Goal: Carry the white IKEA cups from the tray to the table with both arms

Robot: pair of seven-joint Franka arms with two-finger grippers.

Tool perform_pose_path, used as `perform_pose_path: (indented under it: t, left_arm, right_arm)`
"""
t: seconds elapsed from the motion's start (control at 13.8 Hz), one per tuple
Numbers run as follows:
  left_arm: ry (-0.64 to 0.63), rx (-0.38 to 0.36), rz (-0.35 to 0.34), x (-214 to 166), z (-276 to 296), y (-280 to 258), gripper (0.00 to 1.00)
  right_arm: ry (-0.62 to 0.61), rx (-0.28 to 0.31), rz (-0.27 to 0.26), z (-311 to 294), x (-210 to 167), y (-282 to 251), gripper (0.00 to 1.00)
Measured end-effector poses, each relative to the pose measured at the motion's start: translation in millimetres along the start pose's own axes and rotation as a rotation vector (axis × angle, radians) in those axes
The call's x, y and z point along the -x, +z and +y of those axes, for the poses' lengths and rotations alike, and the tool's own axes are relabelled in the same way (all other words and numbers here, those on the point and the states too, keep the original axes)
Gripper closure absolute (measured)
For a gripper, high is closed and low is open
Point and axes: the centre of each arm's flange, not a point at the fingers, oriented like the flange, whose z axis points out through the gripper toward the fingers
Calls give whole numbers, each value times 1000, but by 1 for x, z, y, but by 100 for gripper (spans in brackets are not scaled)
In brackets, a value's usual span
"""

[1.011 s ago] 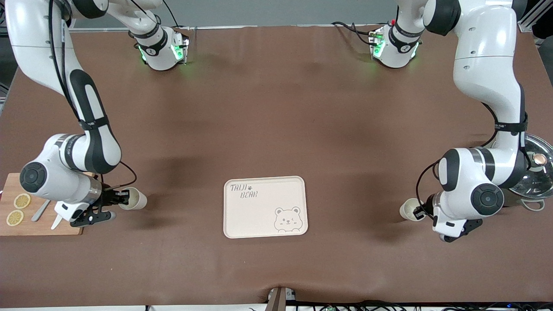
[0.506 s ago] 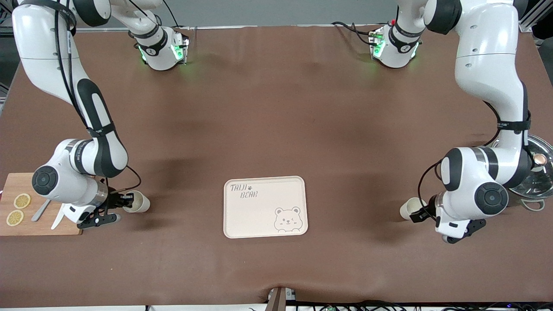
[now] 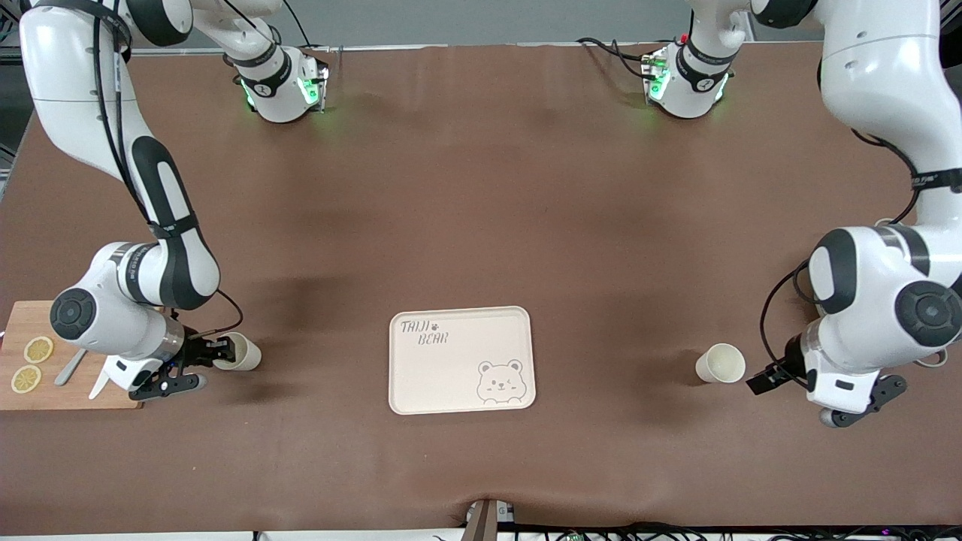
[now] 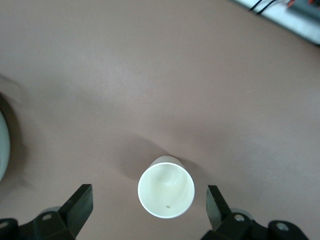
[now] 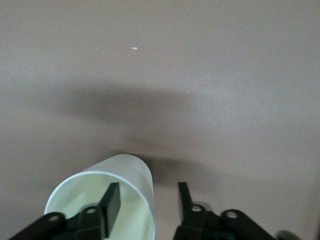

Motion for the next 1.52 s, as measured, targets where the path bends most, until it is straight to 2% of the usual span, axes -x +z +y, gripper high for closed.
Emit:
perform_pose_path:
  t: [0.14, 0.29, 0.58, 0.79, 1.23, 1.52]
  left_arm:
    - [30, 15, 20, 0, -2, -24, 0]
    - [80, 12, 8, 4, -5, -44, 0]
    - [199, -1, -39, 18, -15, -89, 0]
    - [267, 7, -38, 27, -24, -127, 0]
    - [280, 29, -14, 47, -41, -199, 0]
    - [299, 31, -29, 60, -46, -222, 0]
  right_arm:
    - [-2, -2, 2, 0, -7, -15, 17]
    - [-7, -19, -32, 0, -15, -48, 0]
    - [10, -34, -88, 11, -17, -174, 0]
    - [39, -44, -112, 5, -1, -249, 0]
    - [110, -58, -112, -22, 41, -350, 0]
    - [129, -51, -92, -18, 58, -378, 0]
